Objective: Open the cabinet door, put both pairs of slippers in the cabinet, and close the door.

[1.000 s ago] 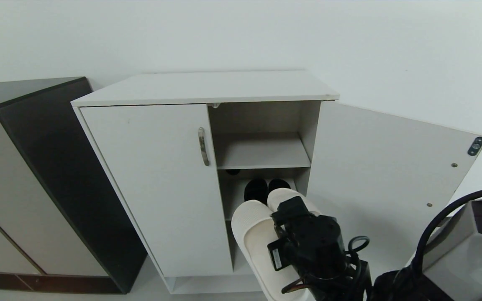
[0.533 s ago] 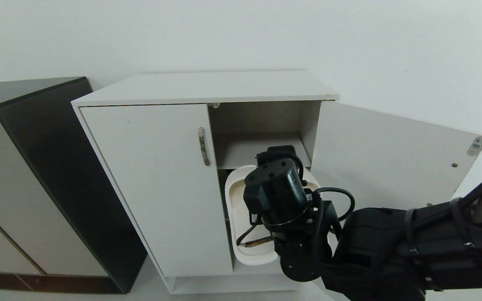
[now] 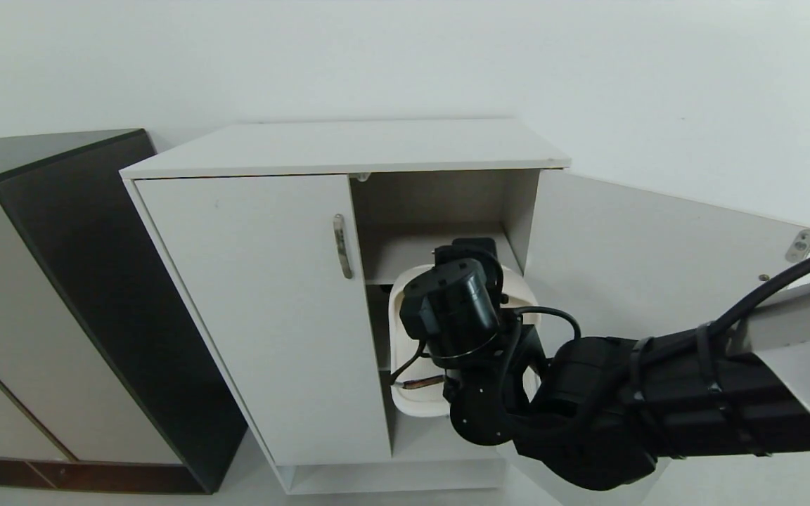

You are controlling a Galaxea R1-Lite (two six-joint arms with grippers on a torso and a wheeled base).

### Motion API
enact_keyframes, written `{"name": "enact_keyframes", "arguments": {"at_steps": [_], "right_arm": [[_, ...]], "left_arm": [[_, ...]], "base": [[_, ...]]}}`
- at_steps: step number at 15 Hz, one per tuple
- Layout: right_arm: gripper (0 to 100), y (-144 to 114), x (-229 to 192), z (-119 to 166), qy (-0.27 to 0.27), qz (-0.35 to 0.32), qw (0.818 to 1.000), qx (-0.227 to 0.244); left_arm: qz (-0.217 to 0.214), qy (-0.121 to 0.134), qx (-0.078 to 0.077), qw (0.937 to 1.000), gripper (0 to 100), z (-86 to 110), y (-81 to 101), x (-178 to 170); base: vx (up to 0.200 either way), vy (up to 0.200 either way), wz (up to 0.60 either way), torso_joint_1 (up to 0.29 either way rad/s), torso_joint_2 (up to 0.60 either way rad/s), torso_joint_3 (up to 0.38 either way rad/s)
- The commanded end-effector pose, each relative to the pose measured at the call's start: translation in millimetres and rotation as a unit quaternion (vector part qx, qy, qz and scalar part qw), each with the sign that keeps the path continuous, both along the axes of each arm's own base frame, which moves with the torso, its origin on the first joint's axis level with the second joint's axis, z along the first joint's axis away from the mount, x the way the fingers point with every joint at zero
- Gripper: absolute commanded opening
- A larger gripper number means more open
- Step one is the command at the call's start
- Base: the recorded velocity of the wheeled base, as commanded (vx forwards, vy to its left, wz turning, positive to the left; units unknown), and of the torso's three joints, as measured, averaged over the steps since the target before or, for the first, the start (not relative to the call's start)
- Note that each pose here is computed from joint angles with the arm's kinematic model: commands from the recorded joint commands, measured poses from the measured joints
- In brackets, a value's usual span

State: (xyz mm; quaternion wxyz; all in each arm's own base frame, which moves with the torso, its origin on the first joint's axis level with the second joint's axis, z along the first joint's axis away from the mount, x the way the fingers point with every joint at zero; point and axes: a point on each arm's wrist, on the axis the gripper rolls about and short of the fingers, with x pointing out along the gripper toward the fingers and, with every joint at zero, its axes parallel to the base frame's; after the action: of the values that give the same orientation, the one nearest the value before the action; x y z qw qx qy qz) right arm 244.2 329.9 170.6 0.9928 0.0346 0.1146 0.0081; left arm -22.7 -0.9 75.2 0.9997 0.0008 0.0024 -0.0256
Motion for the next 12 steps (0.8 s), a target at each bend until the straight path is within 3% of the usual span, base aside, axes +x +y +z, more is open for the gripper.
{"name": "enact_keyframes", "arguments": {"at_steps": [1, 5, 12], "right_arm": [[0, 4.0, 4.2, -12.7, 0.006, -0.002, 1.000, -0.006], [0, 8.5, 7.2, -20.3, 0.003, -0.001, 1.000, -0.003], [0, 13.1, 11.2, -25.5, -0.003, -0.004, 1.000, 0.002]], "left_arm": [[0.000, 0.000, 0.000, 1.0000, 0, 0.0, 0.0, 0.0], [0.000, 0.000, 0.001, 1.0000, 0, 0.0, 0.0, 0.0], [0.000, 0.001, 0.001, 1.0000, 0, -0.1, 0.0, 0.0]], "base": [[0.000, 0.000, 0.00, 0.000, 0.00, 0.000], [0.000, 0.000, 0.00, 0.000, 0.00, 0.000], [0.200, 0.000, 0.00, 0.001, 0.01, 0.002]]}}
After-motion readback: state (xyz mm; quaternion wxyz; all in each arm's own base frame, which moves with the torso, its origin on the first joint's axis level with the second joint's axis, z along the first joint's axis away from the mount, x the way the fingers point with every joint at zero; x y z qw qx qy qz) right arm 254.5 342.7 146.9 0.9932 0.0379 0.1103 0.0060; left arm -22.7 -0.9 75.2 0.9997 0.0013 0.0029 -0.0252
